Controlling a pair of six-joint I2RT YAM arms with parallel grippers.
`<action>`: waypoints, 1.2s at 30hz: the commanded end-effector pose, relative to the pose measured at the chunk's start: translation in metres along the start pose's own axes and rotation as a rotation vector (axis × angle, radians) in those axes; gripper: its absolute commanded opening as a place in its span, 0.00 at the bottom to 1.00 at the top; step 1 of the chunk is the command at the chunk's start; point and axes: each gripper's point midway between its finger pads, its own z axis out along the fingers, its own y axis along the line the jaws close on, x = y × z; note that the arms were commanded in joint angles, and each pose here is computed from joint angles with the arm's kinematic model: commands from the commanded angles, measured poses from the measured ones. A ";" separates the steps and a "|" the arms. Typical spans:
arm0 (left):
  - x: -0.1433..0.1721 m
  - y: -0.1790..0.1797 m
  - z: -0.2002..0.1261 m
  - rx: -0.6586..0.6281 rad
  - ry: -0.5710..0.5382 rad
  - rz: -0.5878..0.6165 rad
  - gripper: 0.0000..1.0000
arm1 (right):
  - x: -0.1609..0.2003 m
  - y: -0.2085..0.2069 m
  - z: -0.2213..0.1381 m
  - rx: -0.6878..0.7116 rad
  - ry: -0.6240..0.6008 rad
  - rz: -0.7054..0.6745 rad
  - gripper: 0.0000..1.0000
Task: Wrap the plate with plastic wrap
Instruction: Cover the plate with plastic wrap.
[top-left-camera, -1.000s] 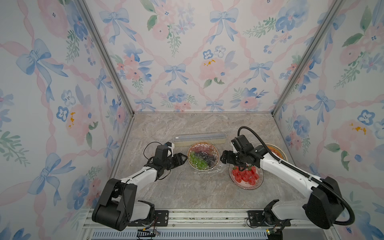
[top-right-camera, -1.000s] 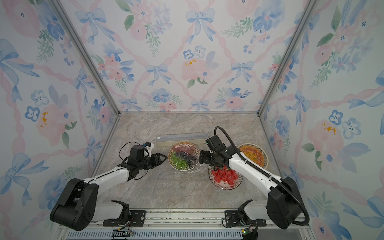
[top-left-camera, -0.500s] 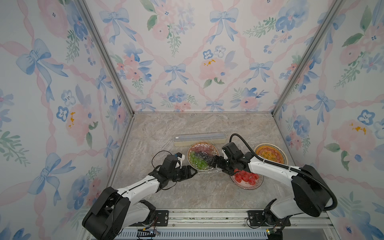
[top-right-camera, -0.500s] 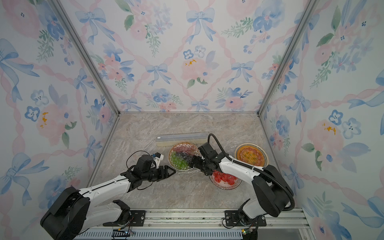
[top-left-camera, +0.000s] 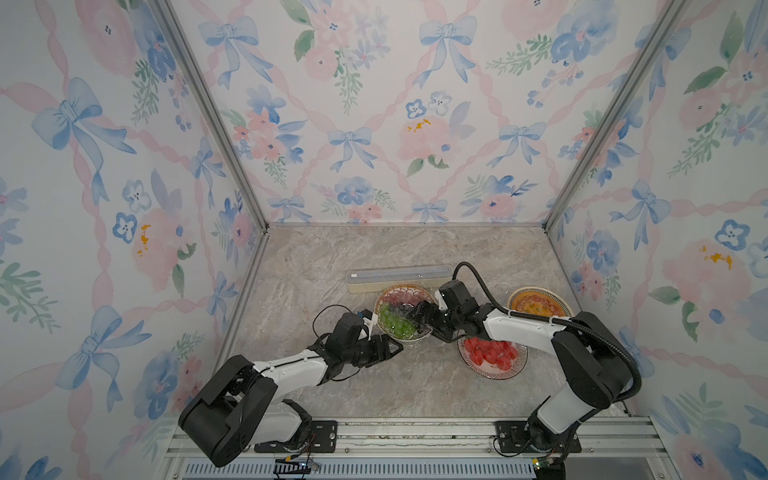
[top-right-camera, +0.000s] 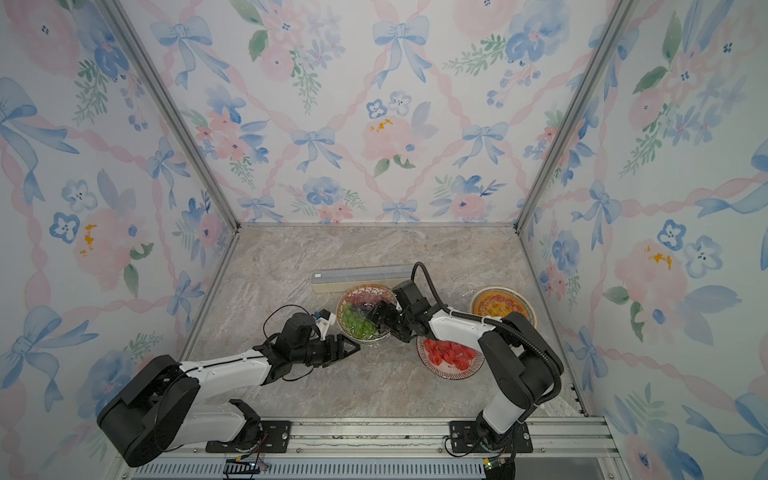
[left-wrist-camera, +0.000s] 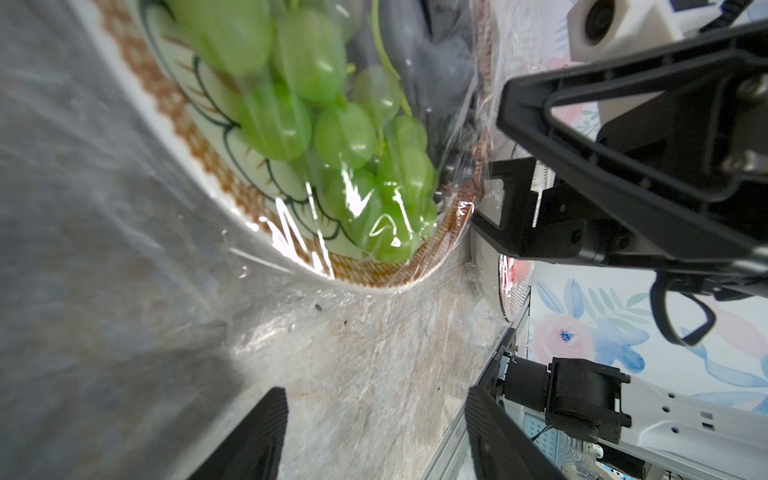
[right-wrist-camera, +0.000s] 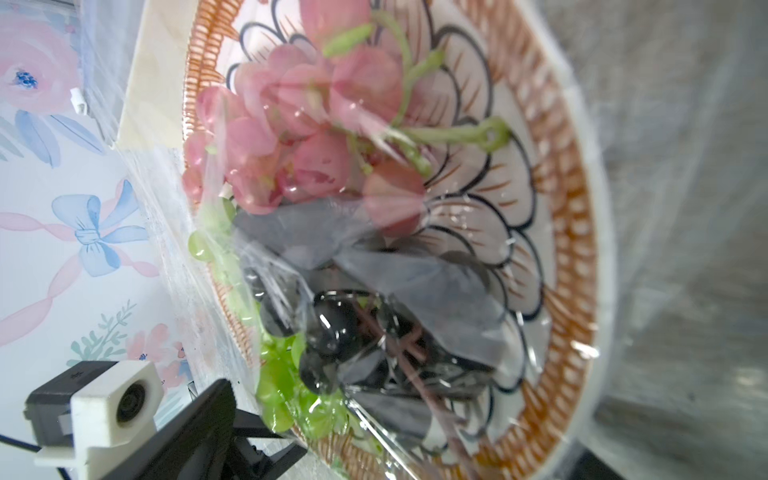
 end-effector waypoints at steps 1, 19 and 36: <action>-0.007 -0.006 0.005 0.026 -0.023 -0.004 0.70 | -0.004 -0.008 -0.015 0.024 -0.030 -0.007 0.97; -0.063 -0.020 0.023 0.044 -0.159 0.020 0.72 | -0.017 -0.006 -0.017 -0.027 -0.030 0.025 0.97; -0.069 0.014 -0.006 -0.001 -0.238 -0.016 0.74 | 0.020 -0.031 -0.024 0.110 -0.036 0.069 0.97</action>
